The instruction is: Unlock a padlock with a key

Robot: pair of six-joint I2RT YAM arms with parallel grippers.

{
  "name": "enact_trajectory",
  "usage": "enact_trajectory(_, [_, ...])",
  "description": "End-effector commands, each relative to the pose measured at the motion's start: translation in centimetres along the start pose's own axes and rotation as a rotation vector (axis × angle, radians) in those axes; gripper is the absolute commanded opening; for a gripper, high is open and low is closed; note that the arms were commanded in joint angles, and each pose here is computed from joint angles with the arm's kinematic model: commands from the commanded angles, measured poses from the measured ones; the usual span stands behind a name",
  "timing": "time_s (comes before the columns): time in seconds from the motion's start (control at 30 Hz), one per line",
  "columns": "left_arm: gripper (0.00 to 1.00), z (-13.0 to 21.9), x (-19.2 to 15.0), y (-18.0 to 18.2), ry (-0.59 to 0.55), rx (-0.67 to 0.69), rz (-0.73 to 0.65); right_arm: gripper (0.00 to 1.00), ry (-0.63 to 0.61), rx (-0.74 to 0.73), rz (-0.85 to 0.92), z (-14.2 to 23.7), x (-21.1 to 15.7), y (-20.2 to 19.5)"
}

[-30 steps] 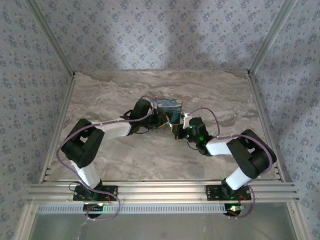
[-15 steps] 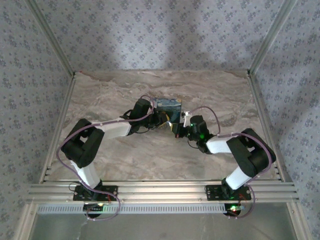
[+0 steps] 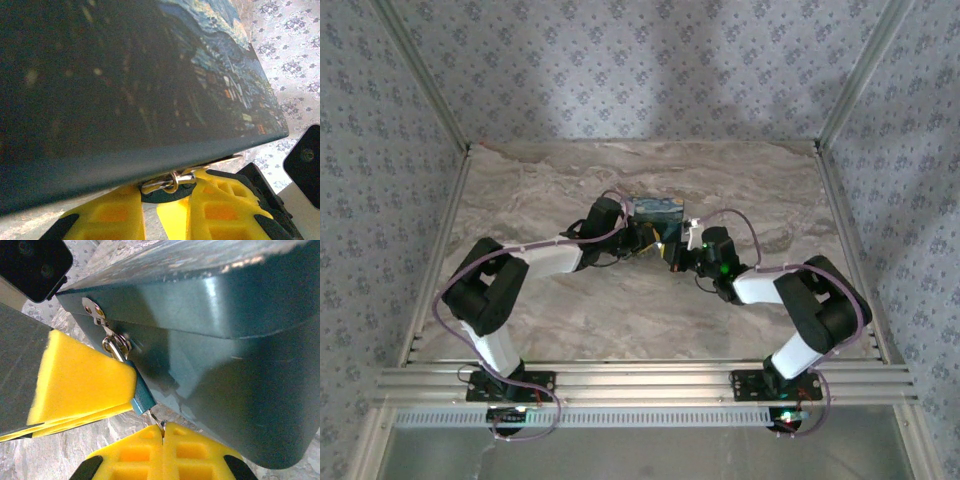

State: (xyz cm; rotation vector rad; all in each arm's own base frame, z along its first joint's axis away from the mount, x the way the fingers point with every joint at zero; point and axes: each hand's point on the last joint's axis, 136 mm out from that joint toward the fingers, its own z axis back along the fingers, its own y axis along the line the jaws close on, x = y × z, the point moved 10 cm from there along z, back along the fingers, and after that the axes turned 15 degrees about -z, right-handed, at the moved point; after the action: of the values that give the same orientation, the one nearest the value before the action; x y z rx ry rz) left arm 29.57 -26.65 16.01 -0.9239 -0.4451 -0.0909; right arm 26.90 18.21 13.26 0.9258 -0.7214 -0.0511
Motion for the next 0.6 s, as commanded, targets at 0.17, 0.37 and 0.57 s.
enact_trajectory(0.17, [0.21, -0.7, -1.9, -0.5, 0.113, -0.042, 0.009, 0.00, -0.170, 0.146, 0.060, -0.5, 3.9, 3.8])
enact_trajectory(0.37, [0.21, -1.0, -2.0, 0.0, 0.108, -0.028, 0.015, 0.00, -0.136, 0.063, 0.053, -0.9, 2.4, 2.2])
enact_trajectory(0.57, [0.21, -1.5, -2.3, 0.6, 0.115, -0.022, 0.031, 0.00, -0.100, 0.004, 0.015, -0.6, 0.1, 0.0])
